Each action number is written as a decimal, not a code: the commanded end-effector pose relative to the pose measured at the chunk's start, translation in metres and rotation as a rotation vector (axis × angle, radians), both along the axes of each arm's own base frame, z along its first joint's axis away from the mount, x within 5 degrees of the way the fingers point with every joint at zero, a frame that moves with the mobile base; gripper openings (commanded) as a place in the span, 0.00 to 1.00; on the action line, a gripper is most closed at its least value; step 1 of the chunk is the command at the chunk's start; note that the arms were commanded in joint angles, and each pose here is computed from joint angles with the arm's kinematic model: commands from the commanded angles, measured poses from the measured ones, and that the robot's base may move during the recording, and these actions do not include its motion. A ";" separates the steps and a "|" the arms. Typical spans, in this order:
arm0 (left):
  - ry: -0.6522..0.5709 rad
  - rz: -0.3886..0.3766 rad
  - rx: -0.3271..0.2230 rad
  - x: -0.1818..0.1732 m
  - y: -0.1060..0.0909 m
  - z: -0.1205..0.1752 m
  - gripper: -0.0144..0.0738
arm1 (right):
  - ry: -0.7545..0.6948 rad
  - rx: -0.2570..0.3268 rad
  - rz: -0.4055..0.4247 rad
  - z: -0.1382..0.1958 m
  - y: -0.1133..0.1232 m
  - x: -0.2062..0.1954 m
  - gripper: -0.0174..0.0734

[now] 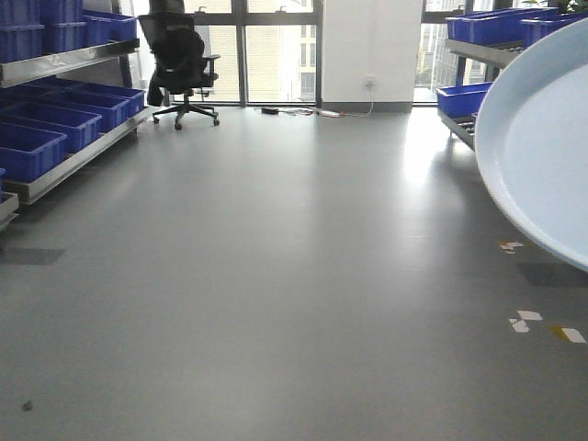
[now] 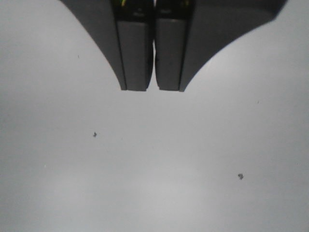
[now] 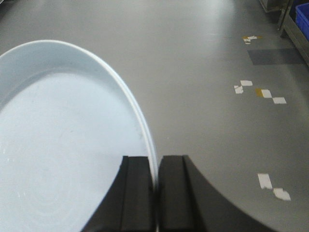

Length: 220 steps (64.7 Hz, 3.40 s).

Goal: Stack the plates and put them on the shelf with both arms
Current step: 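Drive the base to the shelf rack while holding the plates in the right gripper, then align the base in front of the blue bins on the shelf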

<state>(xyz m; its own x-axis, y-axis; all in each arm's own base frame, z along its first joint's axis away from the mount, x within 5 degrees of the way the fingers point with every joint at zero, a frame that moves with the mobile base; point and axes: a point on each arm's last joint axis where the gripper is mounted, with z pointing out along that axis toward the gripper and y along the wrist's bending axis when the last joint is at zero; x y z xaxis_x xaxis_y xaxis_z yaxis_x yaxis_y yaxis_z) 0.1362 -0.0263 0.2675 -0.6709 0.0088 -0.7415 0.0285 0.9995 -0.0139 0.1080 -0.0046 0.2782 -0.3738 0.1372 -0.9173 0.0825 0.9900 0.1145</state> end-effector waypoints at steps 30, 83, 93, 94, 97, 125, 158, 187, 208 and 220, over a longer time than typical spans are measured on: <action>-0.081 -0.025 -0.017 0.004 -0.003 0.013 0.27 | -0.128 -0.013 -0.014 0.019 -0.002 0.003 0.25; -0.083 -0.026 -0.017 0.004 -0.003 0.013 0.27 | -0.128 -0.013 -0.014 0.019 -0.002 0.003 0.25; -0.083 -0.026 -0.017 0.004 -0.003 0.013 0.27 | -0.128 -0.013 -0.014 0.019 -0.002 0.003 0.25; -0.083 -0.026 -0.017 0.004 -0.003 0.013 0.27 | -0.128 -0.013 -0.014 0.019 -0.002 0.003 0.25; -0.083 -0.026 -0.017 0.004 -0.003 0.013 0.27 | -0.128 -0.013 -0.014 0.019 -0.002 0.003 0.25; -0.085 -0.027 -0.018 0.004 -0.003 0.013 0.27 | -0.128 -0.013 -0.014 0.019 -0.002 0.003 0.25; -0.085 -0.027 -0.018 0.004 -0.003 0.013 0.27 | -0.127 -0.013 -0.013 0.019 -0.002 0.003 0.25; -0.085 -0.027 -0.018 0.004 -0.003 0.013 0.27 | -0.128 -0.013 -0.014 0.019 -0.002 0.003 0.25; -0.085 -0.027 -0.018 0.004 -0.003 0.013 0.27 | -0.128 -0.013 -0.014 0.019 -0.002 0.003 0.25; -0.085 -0.027 -0.018 0.004 -0.003 0.013 0.27 | -0.126 -0.013 -0.014 0.019 -0.002 0.003 0.25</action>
